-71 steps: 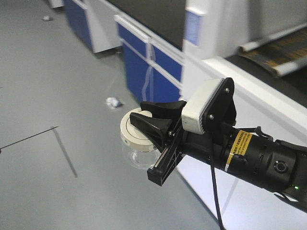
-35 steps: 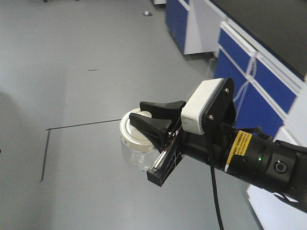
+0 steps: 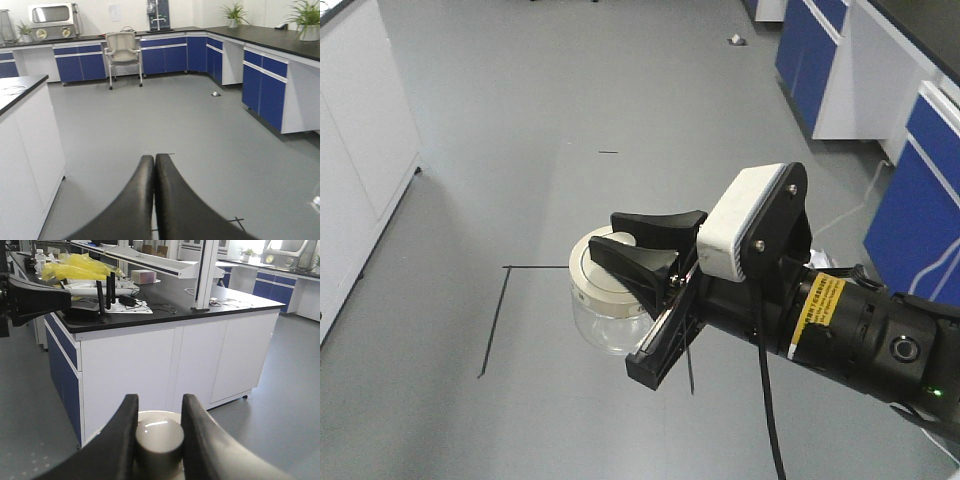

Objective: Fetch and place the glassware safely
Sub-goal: 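Hold the jar in the right gripper while the base turns away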

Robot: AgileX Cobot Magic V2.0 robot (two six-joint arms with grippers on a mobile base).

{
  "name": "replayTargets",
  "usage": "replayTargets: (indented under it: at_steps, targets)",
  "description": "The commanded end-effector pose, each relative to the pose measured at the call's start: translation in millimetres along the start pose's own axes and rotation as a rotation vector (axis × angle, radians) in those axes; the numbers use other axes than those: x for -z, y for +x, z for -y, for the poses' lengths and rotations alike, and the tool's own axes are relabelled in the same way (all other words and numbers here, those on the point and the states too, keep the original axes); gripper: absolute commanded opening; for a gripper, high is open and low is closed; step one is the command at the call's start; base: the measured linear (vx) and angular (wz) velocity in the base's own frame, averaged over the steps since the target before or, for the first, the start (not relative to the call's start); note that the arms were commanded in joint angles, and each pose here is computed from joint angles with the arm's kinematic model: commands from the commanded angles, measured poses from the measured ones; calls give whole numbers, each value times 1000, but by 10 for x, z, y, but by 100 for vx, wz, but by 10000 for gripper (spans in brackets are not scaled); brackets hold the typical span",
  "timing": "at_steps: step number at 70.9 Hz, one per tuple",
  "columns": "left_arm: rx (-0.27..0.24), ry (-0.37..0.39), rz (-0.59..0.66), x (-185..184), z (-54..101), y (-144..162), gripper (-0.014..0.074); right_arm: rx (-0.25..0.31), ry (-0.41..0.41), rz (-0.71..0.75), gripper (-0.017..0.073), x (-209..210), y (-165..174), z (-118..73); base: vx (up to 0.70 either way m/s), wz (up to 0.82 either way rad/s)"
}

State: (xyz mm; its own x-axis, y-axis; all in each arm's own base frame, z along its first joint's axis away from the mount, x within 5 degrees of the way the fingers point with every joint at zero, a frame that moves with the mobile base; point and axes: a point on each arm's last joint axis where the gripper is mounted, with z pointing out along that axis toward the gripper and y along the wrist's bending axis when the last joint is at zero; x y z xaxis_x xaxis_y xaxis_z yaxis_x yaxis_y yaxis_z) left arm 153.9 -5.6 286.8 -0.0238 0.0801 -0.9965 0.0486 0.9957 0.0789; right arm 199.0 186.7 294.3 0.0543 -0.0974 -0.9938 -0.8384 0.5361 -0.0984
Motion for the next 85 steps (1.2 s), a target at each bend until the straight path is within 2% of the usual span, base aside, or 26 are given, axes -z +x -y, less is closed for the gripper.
replayTargets:
  at_steps: [1, 56, 85]
  targets:
    - [16, 1, 101, 0, -1, -159, -7, 5, -18, 143, -3, 50, -266, -12, 25, 24]
    - [16, 1, 101, 0, -1, -159, -7, 5, -18, 143, -3, 50, -266, -12, 37, 7]
    - [16, 1, 101, 0, -1, -159, -7, 5, -18, 143, -3, 50, -266, -12, 38, 24]
